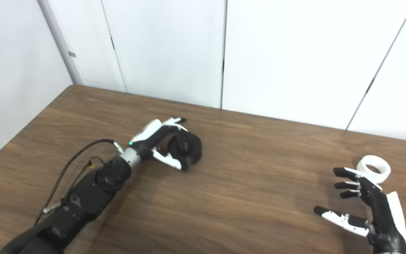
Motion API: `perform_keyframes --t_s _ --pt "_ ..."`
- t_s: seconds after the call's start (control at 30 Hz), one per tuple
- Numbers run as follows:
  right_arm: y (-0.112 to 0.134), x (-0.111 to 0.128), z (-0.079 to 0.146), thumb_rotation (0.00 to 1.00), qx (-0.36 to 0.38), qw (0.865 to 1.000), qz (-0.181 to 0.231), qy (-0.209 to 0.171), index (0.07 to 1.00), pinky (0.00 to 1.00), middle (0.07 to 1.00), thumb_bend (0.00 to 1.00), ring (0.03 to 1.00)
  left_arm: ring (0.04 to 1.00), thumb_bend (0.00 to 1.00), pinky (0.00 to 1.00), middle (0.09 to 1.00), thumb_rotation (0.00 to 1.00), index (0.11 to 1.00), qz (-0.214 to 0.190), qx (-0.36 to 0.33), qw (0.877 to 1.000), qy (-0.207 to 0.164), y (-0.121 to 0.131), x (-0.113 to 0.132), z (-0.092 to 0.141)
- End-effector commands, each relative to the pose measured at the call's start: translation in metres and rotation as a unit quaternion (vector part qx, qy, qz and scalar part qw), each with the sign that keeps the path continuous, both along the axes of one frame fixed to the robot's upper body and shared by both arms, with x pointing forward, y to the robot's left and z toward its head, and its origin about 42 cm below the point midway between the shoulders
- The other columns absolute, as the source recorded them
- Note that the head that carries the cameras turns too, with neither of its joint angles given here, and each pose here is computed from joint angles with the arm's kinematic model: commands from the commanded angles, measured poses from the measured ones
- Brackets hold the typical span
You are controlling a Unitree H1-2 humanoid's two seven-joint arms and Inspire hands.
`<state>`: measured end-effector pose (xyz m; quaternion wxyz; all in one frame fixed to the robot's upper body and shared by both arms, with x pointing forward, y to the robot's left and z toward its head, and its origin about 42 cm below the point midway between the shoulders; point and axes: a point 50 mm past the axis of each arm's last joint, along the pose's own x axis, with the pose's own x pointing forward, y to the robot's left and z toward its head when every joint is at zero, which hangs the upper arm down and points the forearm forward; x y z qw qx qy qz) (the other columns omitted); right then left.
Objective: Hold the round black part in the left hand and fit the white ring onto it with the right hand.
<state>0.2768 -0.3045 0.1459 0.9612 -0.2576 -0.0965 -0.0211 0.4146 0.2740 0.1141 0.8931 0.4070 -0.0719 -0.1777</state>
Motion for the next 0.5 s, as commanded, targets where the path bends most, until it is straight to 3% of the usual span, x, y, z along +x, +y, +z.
perform_keyframes --t_s 0.0,0.47 --pt "0.000 0.010 0.022 0.07 -0.008 0.999 0.007 -0.042 0.702 0.53 0.735 0.71 0.637 1.000 0.52 1.00 0.976 0.07 0.483 -0.039 0.013 0.999 0.023 -0.012 -0.003 -0.003" --pt "0.001 0.010 0.024 0.06 -0.004 0.999 0.009 -0.045 0.705 0.53 0.735 0.71 0.641 1.000 0.52 1.00 0.977 0.07 0.482 -0.181 -0.022 0.981 0.061 -0.076 -0.029 -0.017"
